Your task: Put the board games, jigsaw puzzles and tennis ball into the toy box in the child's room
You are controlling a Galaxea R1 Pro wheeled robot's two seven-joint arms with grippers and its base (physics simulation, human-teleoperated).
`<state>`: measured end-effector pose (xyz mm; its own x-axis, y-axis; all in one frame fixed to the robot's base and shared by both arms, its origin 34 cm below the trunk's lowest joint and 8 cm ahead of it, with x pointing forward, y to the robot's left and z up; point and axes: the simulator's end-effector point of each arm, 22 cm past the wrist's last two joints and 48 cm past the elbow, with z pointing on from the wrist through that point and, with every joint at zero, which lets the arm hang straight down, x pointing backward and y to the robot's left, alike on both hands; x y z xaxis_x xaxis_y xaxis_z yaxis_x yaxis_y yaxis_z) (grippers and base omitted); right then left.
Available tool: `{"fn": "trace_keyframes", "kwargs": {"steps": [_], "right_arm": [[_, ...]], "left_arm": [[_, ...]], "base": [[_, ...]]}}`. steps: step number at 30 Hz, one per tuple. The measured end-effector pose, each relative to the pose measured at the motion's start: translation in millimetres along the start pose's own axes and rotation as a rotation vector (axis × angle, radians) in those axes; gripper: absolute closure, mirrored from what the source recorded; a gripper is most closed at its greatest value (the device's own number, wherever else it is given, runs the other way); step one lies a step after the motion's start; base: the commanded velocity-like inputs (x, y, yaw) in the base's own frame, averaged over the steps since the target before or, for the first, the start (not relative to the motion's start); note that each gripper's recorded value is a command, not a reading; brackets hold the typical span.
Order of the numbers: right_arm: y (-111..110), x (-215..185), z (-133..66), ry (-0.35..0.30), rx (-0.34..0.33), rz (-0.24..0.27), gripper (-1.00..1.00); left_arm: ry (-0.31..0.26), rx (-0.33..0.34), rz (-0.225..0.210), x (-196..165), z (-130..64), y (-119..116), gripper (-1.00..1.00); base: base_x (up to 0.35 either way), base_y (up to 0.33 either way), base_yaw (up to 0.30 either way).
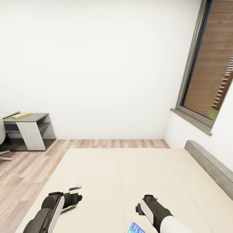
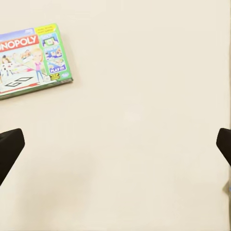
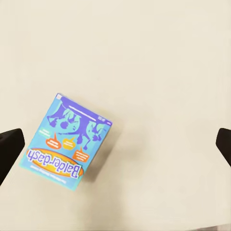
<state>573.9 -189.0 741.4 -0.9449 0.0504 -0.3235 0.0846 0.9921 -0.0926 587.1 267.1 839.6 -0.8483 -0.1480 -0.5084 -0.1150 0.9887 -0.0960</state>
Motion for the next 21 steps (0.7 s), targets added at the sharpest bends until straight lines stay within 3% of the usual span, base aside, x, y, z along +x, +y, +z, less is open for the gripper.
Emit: {"fn": "trace_keyframes", "kwargs": {"steps": [21], "right_arm": [[1,13,11.8,0.035,0.002,-0.007,-1.0]], "left_arm": [[0.027,-0.004,0.0,9,10.2,3,-1.0]], "base": [[0.0,0.0,0.0]]}}
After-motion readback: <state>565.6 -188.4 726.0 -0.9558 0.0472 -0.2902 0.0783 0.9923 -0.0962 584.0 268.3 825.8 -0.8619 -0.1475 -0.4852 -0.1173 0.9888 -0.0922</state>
